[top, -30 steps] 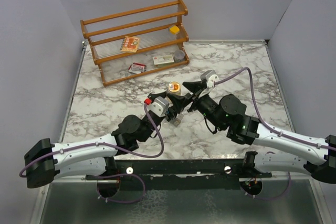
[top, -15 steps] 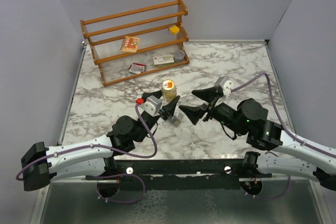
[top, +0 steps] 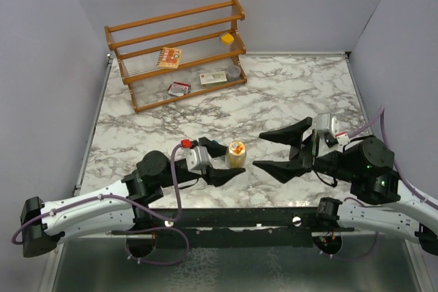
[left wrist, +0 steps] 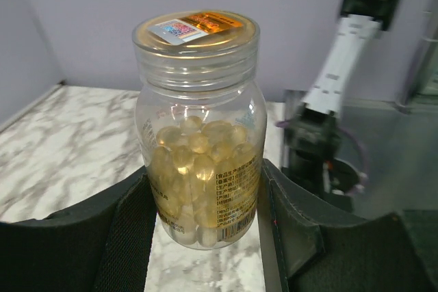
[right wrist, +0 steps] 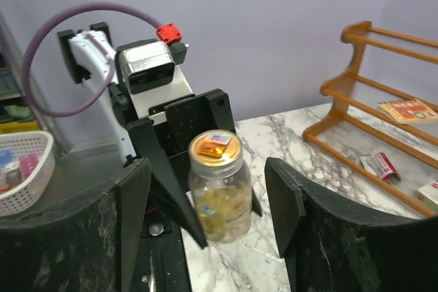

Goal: Sort the pills into containers

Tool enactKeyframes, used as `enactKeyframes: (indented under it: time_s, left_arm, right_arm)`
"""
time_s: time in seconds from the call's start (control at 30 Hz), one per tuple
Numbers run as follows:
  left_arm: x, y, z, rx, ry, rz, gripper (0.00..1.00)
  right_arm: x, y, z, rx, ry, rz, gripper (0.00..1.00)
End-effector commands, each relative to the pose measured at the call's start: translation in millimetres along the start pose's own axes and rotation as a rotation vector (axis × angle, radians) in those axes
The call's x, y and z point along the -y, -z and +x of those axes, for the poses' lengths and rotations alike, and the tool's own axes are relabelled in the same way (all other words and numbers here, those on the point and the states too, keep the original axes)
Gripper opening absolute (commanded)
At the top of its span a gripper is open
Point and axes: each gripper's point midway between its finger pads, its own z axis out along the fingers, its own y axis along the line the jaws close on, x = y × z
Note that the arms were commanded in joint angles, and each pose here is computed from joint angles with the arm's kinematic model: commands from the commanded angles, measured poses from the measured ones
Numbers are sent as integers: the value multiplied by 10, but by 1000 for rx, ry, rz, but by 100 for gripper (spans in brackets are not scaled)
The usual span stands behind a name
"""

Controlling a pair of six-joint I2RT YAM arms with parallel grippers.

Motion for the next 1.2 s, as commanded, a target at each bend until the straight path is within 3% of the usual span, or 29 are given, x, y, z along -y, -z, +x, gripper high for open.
enactKeyframes:
  time_s: [0.0,0.27,0.67,1.17]
  left_arm:
    - [723,219,-276,30,89,398,0]
    - [1085,389,-507,76,161,623,0]
    - [1137,288,-381,55,215,660,0]
    - [1081,263,-376,71,210,619,0]
  right_arm:
    - [-320,82,-103,30,-1,-173,69]
    - [-605,76,-19,32,-7,-347,69]
    - [-821,-87,124,20,-49,-497,69]
    - [-869,-120,175,26,-72,-531,64]
